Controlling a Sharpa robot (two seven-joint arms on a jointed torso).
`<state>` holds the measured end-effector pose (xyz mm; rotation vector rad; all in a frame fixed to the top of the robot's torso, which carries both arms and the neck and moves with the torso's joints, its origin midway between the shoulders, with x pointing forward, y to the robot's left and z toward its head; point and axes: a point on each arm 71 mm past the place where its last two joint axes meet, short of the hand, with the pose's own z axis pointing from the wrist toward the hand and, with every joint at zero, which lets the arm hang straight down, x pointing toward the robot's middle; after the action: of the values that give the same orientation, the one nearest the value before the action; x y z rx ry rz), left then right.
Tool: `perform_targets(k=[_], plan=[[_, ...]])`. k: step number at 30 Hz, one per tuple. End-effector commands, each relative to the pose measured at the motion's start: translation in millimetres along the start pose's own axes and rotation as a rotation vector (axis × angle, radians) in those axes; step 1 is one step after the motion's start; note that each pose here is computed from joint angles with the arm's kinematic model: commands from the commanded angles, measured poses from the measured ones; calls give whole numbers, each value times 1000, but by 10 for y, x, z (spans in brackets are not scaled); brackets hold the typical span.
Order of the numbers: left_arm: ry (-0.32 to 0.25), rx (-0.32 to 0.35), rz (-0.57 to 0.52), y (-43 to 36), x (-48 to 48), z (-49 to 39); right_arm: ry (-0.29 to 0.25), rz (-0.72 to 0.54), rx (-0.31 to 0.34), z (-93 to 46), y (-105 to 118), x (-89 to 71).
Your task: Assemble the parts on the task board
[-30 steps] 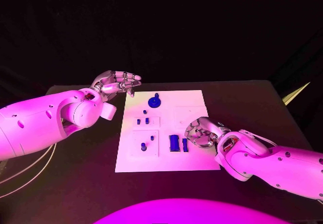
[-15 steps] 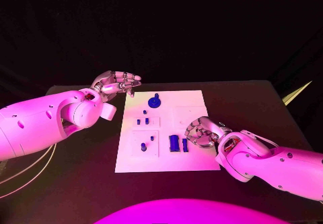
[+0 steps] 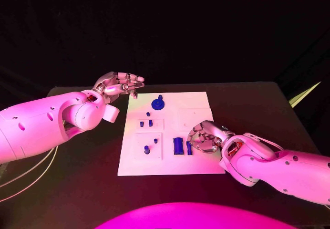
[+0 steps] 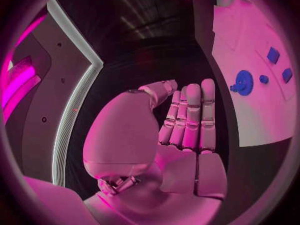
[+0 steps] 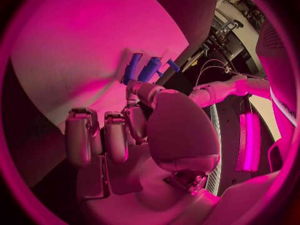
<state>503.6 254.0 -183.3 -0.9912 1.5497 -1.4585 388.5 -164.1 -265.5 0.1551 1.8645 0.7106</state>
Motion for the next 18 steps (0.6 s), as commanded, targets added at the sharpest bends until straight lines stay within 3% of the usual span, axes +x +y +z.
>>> perform_targets(k=[1, 18], plan=[[6, 3, -1, -8, 15, 5, 12, -4, 5, 12, -4, 21], [5, 3, -1, -8, 14, 6, 31, -52, 22, 69, -62, 76]])
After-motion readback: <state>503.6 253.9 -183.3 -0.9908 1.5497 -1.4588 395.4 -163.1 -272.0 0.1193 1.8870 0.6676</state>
